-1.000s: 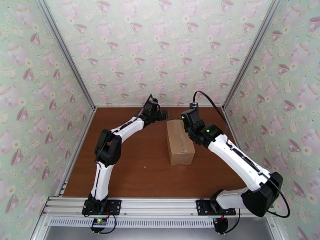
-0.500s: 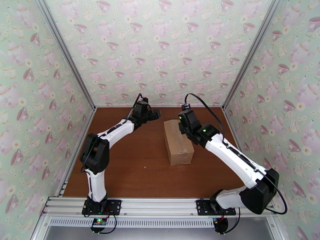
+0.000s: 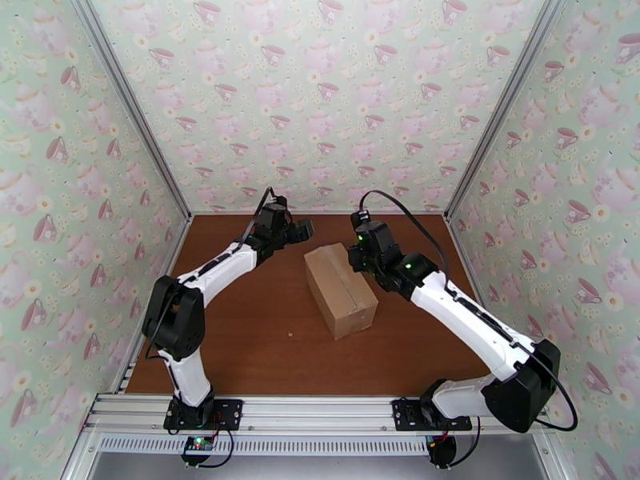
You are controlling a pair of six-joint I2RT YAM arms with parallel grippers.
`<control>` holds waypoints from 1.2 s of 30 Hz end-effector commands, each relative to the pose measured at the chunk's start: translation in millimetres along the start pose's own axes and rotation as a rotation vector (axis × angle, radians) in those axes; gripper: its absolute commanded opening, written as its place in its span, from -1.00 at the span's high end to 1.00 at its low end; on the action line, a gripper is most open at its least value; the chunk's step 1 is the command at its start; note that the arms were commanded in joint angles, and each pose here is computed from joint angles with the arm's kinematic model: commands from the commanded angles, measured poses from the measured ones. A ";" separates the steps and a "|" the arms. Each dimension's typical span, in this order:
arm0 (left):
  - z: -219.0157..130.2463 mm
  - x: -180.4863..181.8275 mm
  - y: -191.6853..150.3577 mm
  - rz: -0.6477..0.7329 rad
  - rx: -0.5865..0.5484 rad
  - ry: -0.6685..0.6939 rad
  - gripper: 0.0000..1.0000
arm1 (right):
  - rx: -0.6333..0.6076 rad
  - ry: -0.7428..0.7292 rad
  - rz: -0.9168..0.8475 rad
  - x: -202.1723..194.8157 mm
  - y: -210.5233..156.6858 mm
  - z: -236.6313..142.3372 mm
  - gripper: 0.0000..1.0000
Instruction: Unpack the express box
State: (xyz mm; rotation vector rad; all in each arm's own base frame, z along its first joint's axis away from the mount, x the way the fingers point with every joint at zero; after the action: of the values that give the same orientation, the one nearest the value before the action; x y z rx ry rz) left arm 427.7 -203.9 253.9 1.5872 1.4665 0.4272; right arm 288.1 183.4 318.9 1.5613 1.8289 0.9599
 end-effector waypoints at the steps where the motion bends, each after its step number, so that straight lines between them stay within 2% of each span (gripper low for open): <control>1: -24.3 -8.1 -0.4 0.060 0.046 -0.015 -0.88 | -0.016 -0.033 -0.008 -6.3 5.5 -16.1 1.00; 4: -37.2 -15.8 -3.7 0.112 0.099 -0.014 -0.93 | -0.054 -0.031 0.018 -11.9 13.5 -34.1 1.00; 9: -43.0 -23.8 -17.9 0.142 0.192 0.011 -1.00 | -0.087 0.052 0.031 -10.4 19.0 -63.4 1.00; 16: -43.0 -34.5 -32.9 0.168 0.235 0.023 -1.00 | -0.065 0.193 -0.031 18.2 9.0 -88.7 1.00; 22: -35.4 -33.4 -43.1 0.174 0.263 0.058 -1.00 | -0.036 0.265 -0.044 35.2 -5.1 -85.3 1.00; 36: -20.0 -22.1 -64.0 0.201 0.350 0.139 -1.00 | -0.059 0.218 -0.072 40.9 -12.1 -61.8 1.00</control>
State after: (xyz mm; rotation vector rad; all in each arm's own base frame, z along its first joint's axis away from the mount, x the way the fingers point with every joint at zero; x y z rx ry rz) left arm 369.7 -227.7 235.2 1.9626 1.5133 0.3937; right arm 220.4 208.3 348.0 1.4113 2.0070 1.1647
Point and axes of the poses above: each hand's point on the last joint's axis, 136 mm out from that joint toward the fingers, its own z axis out along the fingers, its own x axis along the line the jaws close on, y = z × x, the point moved 8 cm from there along -z, back along the fingers, and after that the axes turned 10 degrees about z, right-handed, at the moved point
